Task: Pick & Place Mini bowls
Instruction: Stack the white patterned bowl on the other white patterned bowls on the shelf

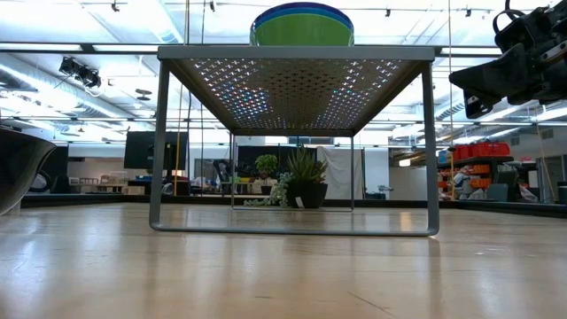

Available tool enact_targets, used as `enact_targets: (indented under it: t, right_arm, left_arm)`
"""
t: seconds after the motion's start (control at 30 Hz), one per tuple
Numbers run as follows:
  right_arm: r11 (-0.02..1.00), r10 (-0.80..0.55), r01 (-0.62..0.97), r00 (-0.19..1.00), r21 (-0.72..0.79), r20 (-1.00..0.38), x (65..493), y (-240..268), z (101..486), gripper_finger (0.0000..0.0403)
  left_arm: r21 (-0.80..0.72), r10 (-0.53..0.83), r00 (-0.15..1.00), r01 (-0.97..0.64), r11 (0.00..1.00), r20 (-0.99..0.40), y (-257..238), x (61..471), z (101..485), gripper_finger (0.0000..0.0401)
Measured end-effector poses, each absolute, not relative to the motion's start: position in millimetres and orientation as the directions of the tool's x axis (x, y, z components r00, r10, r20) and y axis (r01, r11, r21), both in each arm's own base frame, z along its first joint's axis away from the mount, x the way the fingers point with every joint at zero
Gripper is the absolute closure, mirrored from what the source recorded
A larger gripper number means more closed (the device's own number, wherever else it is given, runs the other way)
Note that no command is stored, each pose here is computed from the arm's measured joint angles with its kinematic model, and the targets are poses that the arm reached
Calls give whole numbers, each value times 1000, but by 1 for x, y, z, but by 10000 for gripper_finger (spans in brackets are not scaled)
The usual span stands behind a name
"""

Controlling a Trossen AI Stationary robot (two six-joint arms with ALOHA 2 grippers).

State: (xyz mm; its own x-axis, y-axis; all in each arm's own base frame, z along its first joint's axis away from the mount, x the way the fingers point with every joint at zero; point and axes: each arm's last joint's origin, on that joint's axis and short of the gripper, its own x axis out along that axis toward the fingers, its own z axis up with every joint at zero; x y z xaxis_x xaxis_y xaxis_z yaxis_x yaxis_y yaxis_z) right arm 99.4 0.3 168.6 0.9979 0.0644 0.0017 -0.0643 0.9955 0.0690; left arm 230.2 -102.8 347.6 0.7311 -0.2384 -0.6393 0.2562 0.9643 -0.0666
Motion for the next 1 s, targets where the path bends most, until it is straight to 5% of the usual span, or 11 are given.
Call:
enact_targets:
  t: [0.37, 0.6, 1.0]
  right_arm:
    - [996, 64, -64, 998, 69, 2, 99, 0, 169, 392]
    - [996, 64, -64, 998, 69, 2, 99, 0, 169, 392]
    - [996, 64, -64, 998, 69, 2, 99, 0, 169, 392]
  left_arm:
    - [-125, -284, 613, 289, 949, -738, -124, 210, 338, 376]
    - [-221, -274, 540, 162, 962, -796, -130, 199, 332, 362]
    - [-270, -250, 435, 16, 963, -865, -141, 182, 324, 247]
